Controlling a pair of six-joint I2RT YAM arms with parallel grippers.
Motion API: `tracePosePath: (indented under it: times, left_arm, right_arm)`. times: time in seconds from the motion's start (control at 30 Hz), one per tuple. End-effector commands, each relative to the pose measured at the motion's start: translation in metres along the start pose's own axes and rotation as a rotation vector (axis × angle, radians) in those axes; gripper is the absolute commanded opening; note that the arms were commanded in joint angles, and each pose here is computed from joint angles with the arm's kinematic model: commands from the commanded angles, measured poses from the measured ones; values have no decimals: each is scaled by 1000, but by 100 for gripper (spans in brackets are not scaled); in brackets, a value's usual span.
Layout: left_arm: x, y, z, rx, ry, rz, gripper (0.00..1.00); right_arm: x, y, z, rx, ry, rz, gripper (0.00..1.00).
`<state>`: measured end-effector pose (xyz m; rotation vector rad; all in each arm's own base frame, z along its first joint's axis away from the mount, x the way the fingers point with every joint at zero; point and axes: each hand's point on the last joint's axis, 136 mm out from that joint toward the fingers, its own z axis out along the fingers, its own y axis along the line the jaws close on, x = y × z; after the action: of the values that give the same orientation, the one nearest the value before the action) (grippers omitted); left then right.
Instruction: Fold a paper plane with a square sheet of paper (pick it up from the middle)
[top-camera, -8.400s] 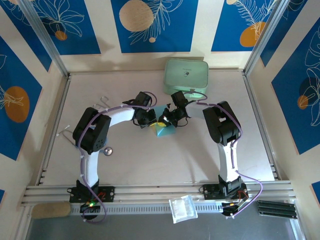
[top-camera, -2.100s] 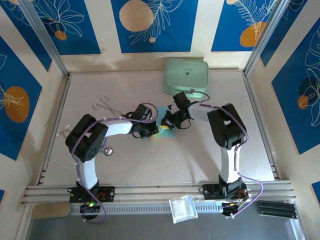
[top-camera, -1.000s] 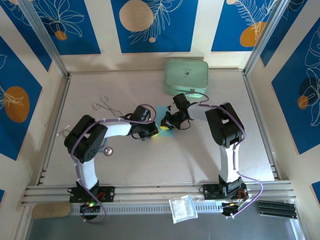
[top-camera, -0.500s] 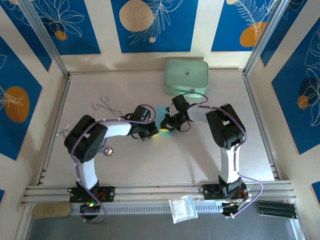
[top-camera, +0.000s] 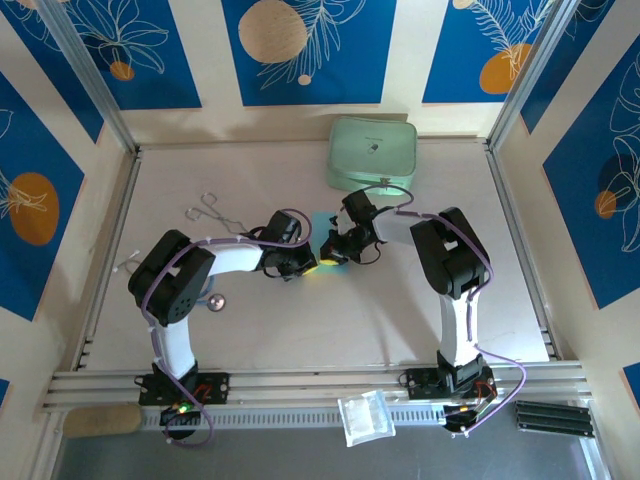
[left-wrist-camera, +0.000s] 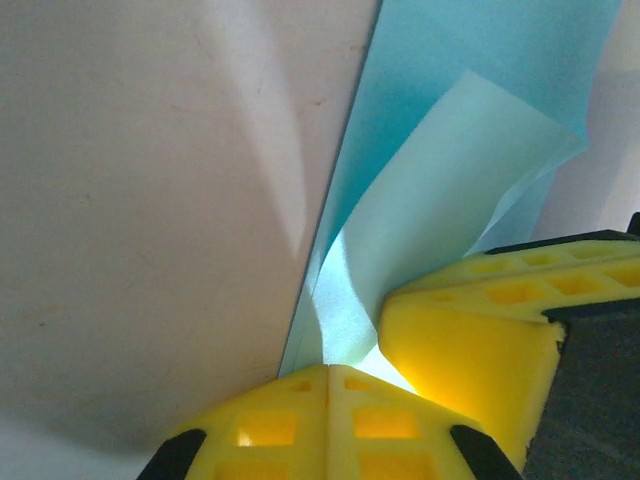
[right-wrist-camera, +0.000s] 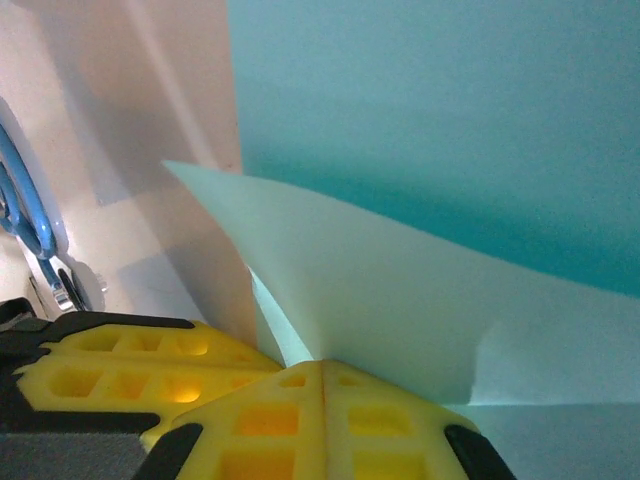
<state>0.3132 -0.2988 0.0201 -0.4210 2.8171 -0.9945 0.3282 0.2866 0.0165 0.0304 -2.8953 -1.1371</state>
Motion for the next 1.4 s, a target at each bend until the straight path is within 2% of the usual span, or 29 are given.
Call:
tracePosePath:
  times: [0.0,0.23,0.67,0.77,0.87,1.0,1.23,1.37]
  left_arm:
    - [16,55,3,-184,42,-88,0]
    - [25,72,4,-219,69,-117,0]
    - [22,63,1,-196,66,-95,0]
    - [21,58,1,-180,66,-90,0]
    - [19,53,1,-167,63,-86,0]
    - [18,51,2,-163,63,-84,0]
    - [17,49,3,-154,62,-78,0]
    - [17,49,4,-150,61,-74,0]
  right_arm:
    - [-18,-31,-5,76,-46,71,0]
    - [-54,-44,-29,12,-127,142,0]
    - [-87,-80,-54,36,-224,265,0]
    - [-95,-74,-68,14,-263,246,0]
    - [-97,-51,-86,-25,-304,183,0]
    - [-81,-24,-91,-46,-304,111,0]
    - [-26,7,-44,-39,-157,41,0]
    - [-11,10,-29,-23,-116,37,0]
